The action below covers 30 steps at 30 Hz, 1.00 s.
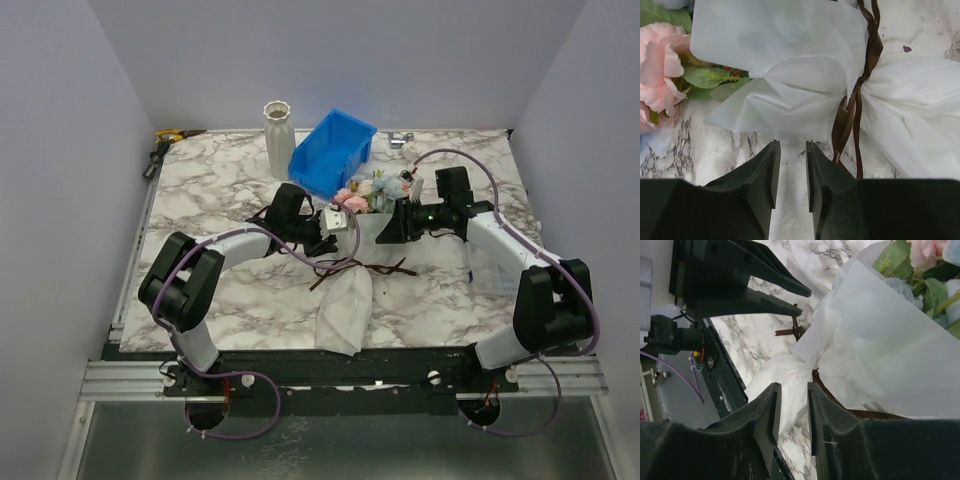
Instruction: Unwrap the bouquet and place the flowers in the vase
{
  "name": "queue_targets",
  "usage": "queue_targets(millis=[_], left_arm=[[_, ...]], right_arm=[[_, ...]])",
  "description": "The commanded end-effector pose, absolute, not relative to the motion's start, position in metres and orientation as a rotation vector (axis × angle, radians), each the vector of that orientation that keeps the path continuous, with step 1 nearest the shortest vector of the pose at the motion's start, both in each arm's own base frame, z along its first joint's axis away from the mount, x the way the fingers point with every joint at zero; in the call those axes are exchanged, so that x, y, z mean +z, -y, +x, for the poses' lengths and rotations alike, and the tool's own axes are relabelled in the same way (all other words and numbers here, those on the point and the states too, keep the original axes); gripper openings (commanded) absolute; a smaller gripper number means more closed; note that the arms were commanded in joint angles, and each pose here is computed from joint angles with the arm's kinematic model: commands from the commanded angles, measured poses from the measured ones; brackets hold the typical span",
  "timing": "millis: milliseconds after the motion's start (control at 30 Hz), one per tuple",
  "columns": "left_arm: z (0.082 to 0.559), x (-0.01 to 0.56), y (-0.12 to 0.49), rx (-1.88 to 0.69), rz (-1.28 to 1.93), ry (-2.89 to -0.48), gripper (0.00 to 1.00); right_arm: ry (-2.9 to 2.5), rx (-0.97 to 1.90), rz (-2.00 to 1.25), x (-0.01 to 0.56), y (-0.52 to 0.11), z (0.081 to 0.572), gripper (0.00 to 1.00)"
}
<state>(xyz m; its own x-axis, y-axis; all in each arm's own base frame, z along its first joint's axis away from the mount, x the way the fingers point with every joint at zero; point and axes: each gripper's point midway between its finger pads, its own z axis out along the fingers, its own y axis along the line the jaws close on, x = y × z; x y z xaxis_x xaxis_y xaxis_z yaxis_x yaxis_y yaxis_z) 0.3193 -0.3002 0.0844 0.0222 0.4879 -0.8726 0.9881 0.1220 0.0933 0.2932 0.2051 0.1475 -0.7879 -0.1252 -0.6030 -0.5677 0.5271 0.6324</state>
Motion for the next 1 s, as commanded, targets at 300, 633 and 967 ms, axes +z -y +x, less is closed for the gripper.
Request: queue_targets(millis=[300,633,967], left_arm=[[0.297,0.075,0.323,-0.798,1.628,-1.451,0.36],[0.289,0.065,0.329,-0.792,1.667,-1.426,0.4],[0.273,0.066,0.321,-0.811,1.716,-1.415,0.44]], right_arm=[[-2.246,1.249,-0.681,0.135,-0.231,0.307,0.32],[-2.408,1.104,-0.589,0.085,-0.223,0.327,0.25],[-2.463,1.08,-0.576,0.064,-0.219,0.328,0.21]])
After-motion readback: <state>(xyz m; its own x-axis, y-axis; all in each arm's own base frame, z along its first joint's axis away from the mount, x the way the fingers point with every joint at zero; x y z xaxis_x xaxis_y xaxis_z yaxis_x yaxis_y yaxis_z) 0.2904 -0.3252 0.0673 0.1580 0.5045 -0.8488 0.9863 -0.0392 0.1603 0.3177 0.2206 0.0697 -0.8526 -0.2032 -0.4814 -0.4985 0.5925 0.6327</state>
